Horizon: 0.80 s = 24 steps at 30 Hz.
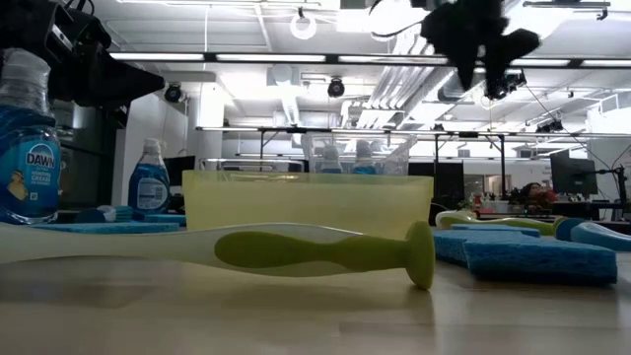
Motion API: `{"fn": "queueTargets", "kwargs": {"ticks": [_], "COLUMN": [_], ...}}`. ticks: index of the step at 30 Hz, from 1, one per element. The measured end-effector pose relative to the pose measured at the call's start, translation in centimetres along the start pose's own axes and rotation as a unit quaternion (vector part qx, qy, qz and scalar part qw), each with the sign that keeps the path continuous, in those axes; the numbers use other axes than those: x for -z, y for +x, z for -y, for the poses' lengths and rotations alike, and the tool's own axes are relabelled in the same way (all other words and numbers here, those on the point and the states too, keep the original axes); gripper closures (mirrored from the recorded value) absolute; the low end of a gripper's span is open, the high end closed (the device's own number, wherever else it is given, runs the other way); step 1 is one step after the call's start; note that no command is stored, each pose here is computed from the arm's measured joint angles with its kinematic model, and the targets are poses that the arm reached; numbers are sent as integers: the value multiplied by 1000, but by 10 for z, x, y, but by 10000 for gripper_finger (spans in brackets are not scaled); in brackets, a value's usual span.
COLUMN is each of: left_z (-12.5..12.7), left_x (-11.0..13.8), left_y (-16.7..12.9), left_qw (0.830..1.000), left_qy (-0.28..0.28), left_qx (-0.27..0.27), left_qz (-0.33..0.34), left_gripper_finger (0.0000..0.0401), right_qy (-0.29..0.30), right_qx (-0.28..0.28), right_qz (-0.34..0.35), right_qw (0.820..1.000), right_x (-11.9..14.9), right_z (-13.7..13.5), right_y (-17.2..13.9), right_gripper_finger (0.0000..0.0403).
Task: Pick & Place Kitchen Sink Supplies
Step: Put the blue dishwasher liquid into the white bin
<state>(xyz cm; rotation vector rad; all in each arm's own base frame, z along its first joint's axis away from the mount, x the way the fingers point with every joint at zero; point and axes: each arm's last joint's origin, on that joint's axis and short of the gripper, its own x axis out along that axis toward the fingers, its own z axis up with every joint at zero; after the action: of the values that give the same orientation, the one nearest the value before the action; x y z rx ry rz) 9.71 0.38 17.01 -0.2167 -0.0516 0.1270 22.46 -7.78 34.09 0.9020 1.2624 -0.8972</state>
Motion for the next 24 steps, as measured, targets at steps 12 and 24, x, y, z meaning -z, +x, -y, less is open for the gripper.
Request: {"fn": "queueTargets", "kwargs": {"ticks": [12,24], "left_z": [0,0], "left_x": [0,0], "left_y": [0,0], "left_qw": [1000,1000], "left_qy": [0,0], "left_qx": [0,0], "left_qz": [0,0], "left_gripper_finger": [400,400], "right_qy": [-14,-77], "right_qx": [-18,-105], "right_qz": [-74,-160], "right_qw": [997,979], "right_x": [93,154], "right_z": [30,9], "right_y": [31,58], "right_gripper_finger": [183,183]}}
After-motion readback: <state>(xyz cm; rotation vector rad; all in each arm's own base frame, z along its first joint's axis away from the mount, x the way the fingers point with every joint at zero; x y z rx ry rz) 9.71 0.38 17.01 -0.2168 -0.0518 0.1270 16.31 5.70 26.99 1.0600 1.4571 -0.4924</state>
